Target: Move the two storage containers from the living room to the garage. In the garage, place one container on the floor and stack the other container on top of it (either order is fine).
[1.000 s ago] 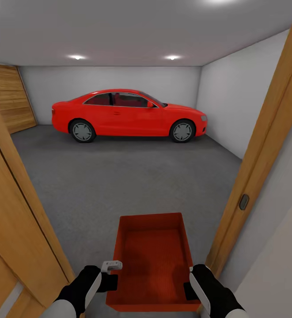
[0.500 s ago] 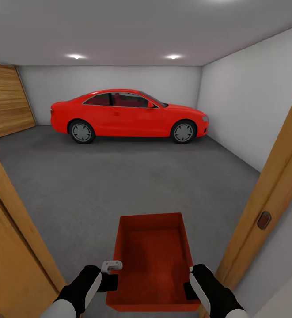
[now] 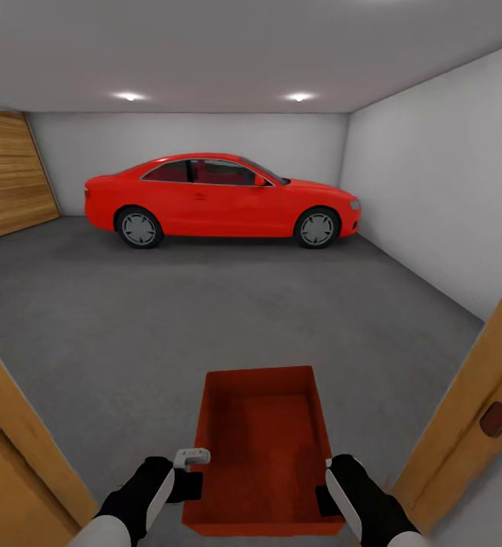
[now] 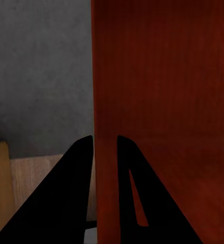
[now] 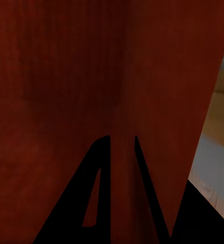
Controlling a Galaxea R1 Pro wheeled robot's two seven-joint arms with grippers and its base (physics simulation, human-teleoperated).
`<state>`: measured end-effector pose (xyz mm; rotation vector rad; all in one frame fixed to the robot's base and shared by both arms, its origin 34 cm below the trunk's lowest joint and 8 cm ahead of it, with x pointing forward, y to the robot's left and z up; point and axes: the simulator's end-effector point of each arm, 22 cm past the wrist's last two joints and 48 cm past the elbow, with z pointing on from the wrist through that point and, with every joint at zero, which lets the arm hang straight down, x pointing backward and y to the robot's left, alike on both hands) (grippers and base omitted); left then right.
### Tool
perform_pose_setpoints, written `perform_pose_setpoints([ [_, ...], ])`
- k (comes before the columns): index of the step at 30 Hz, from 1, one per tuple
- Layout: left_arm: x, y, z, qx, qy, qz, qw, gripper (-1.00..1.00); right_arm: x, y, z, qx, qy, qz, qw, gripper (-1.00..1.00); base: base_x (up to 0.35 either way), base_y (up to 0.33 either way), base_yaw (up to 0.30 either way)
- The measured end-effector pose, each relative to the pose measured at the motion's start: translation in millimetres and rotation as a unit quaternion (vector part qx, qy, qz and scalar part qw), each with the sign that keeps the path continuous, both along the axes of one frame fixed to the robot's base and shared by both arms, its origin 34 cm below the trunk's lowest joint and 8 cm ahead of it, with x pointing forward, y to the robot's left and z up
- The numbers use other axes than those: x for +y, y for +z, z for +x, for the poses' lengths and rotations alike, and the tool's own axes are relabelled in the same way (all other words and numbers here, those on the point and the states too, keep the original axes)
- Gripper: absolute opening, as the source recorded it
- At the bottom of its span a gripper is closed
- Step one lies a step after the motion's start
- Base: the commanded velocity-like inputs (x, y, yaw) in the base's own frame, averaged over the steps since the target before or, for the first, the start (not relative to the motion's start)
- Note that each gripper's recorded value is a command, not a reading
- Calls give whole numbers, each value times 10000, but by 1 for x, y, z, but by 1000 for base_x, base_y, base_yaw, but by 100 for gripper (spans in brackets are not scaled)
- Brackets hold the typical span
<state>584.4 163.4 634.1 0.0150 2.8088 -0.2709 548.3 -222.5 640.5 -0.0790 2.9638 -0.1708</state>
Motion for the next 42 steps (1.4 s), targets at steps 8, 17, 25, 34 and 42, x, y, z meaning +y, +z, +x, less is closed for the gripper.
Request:
perform_pose_setpoints([
  [8, 0, 0, 0, 5, 0, 0, 10000, -100, 0, 0, 0, 4, 0, 0, 10000, -100, 60, 1, 0],
  [17, 0, 0, 0, 1, 0, 0, 10000, -100, 0, 0, 0, 1, -1, 0, 10000, -100, 247, 0, 0],
  [25, 0, 0, 0, 1, 0, 0, 10000, -100, 0, 0, 0, 1, 0, 0, 10000, -100, 331, 0, 0],
  [34, 0, 0, 0, 3, 1, -1, 10000, -100, 0, 0, 0, 2, 0, 0, 10000, -100, 332, 0, 0],
  [42, 0, 0, 0, 1, 0, 0, 10000, -100, 0, 0, 0, 1, -1, 0, 10000, -100, 332, 0, 0],
])
